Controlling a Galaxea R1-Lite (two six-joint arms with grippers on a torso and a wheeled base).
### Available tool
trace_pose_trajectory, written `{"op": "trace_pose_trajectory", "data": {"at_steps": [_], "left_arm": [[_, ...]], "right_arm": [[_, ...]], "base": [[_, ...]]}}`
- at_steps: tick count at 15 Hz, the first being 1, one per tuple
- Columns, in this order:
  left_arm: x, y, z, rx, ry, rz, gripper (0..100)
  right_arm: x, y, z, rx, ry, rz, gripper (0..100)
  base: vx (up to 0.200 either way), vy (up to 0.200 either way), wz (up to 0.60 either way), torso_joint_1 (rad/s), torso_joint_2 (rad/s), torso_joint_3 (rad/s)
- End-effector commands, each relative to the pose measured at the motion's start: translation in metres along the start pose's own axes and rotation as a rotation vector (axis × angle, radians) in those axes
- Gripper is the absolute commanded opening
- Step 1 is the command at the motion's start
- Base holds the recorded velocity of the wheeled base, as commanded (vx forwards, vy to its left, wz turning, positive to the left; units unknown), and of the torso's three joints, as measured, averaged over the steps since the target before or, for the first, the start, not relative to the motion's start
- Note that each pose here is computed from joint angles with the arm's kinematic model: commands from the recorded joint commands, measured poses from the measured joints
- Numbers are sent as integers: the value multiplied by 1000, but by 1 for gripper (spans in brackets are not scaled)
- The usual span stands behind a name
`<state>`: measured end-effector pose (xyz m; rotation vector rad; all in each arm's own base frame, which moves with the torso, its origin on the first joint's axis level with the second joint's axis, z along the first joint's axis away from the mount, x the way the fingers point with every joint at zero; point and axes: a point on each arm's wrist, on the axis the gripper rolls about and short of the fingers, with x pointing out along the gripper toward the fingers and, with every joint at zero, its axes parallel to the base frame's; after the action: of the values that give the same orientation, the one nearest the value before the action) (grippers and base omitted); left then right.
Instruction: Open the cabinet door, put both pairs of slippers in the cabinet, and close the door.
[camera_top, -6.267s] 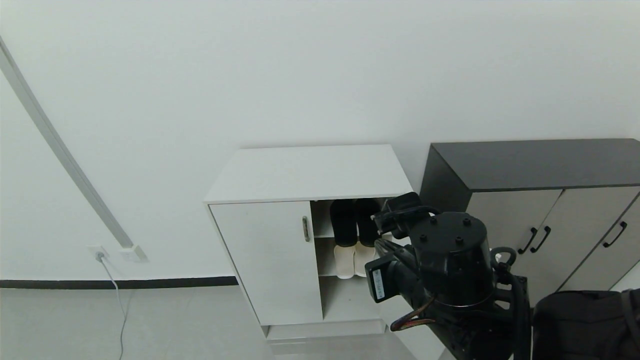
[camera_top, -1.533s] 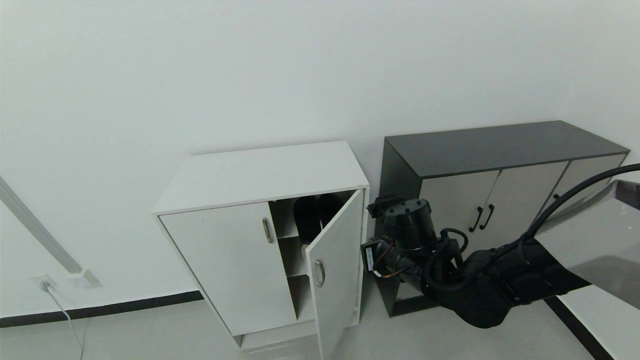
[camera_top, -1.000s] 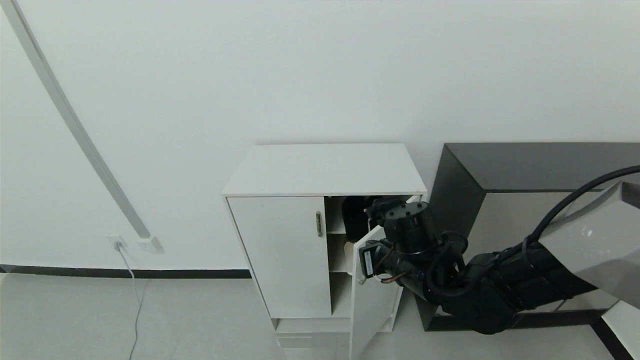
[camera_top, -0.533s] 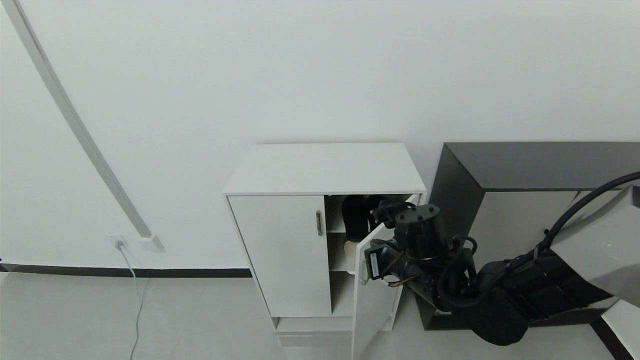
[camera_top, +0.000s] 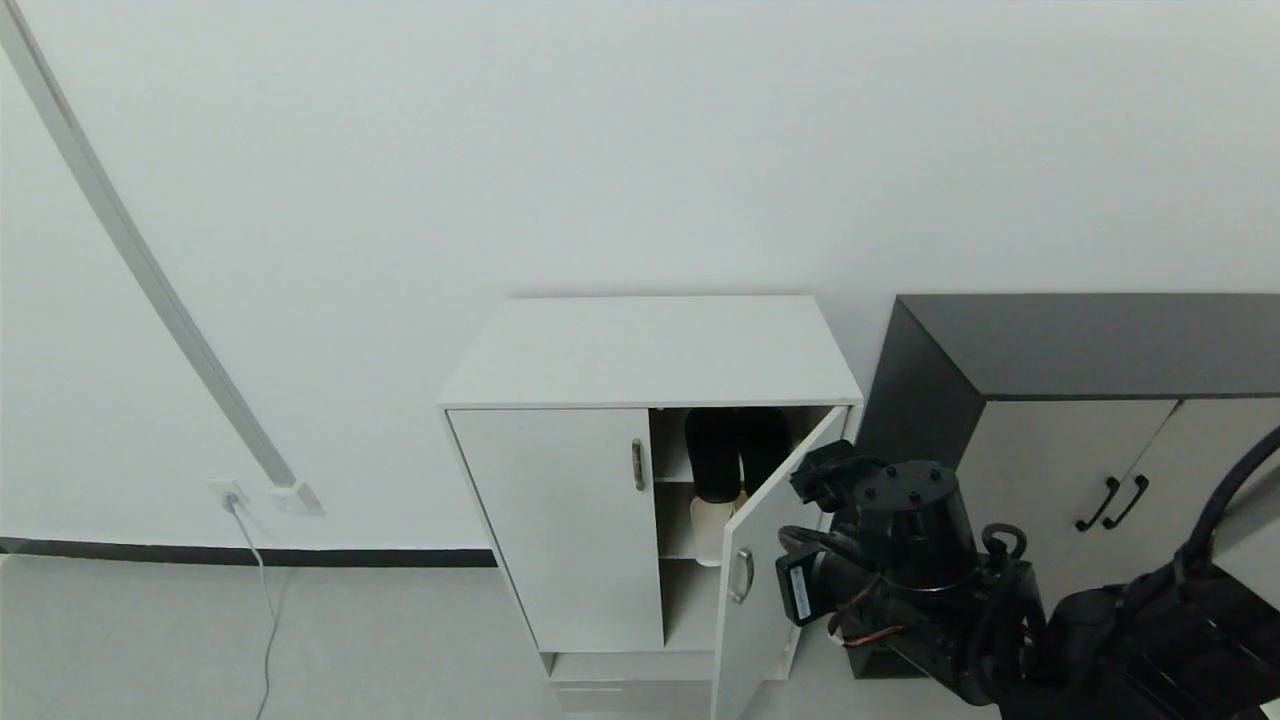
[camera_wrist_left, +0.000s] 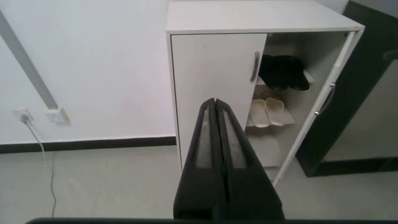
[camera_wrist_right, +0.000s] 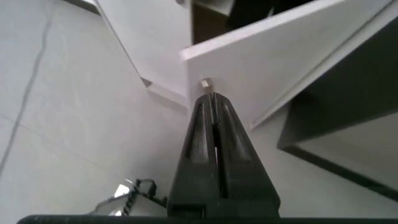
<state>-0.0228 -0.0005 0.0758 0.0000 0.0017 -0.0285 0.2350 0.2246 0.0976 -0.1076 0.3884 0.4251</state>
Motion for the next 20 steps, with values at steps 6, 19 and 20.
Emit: {"op": "trace_pose_trajectory", "data": {"at_steps": [6,19,20], "left_arm": [[0,0,0,0,0,-1,0],[0,0,0,0,0,-1,0],[0,0,0,0,0,-1,0]], "right_arm": [[8,2,-17,-15,45,21,0],[64,4,-30,-5,76,15,0],[71,6,-29,-2,69,14,0]], "base": [[0,0,0,0,0,0],[0,0,0,0,0,0],[0,0,0,0,0,0]]}}
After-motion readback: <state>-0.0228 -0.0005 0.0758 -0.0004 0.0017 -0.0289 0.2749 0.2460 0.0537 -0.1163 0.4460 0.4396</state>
